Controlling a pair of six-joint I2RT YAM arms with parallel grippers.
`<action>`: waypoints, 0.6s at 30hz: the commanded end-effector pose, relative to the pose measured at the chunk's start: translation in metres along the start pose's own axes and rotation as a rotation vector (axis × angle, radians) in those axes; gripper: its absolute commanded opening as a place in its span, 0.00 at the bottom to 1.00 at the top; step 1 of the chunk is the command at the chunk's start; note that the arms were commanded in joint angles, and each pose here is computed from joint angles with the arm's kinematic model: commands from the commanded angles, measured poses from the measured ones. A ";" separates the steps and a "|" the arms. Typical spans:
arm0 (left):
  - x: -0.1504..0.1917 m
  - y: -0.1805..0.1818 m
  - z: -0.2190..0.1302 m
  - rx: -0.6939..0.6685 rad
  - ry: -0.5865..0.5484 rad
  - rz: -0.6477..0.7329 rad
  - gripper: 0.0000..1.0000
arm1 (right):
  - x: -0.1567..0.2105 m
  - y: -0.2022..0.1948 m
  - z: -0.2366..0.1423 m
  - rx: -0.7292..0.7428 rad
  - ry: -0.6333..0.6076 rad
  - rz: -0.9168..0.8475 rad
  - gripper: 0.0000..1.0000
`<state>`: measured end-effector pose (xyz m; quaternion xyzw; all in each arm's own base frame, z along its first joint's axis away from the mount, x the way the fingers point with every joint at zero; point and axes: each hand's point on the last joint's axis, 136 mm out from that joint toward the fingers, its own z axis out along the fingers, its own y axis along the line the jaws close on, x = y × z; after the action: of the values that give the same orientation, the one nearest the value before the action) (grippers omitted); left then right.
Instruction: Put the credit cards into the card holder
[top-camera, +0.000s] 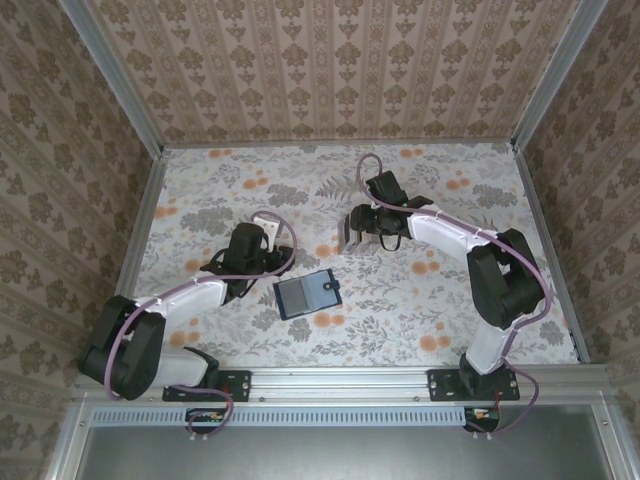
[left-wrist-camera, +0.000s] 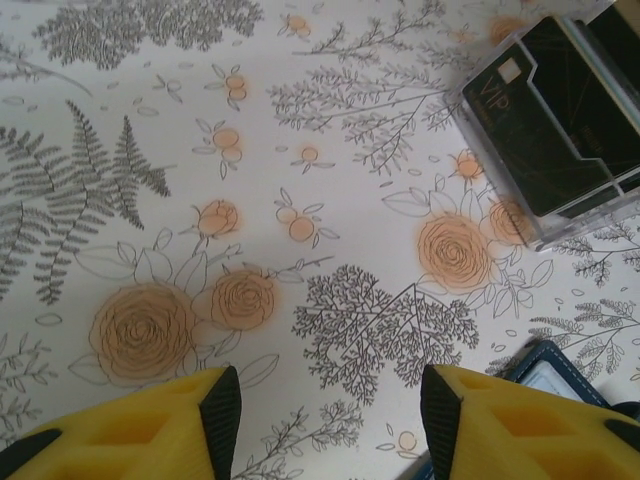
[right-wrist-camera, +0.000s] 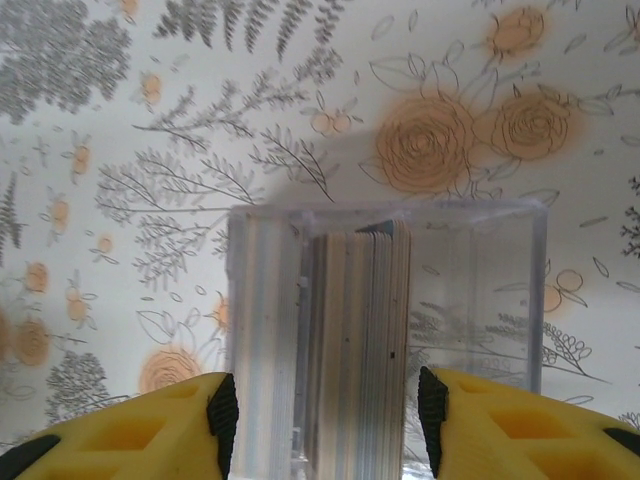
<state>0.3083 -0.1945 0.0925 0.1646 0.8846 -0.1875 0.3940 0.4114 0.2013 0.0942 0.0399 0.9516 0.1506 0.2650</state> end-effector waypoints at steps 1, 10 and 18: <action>-0.016 -0.007 -0.003 0.026 -0.078 0.047 0.56 | 0.005 -0.007 0.003 0.032 0.016 0.013 0.54; -0.010 -0.011 0.008 0.053 -0.031 0.037 0.55 | 0.018 0.010 0.010 -0.069 0.091 0.031 0.54; -0.007 -0.010 0.008 0.049 -0.027 0.037 0.55 | 0.017 0.034 -0.004 -0.283 0.101 0.064 0.49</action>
<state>0.3128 -0.2016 0.0887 0.1740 0.8789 -0.1976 0.3977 0.4001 0.2214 0.0836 0.0295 0.9485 0.2247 0.2211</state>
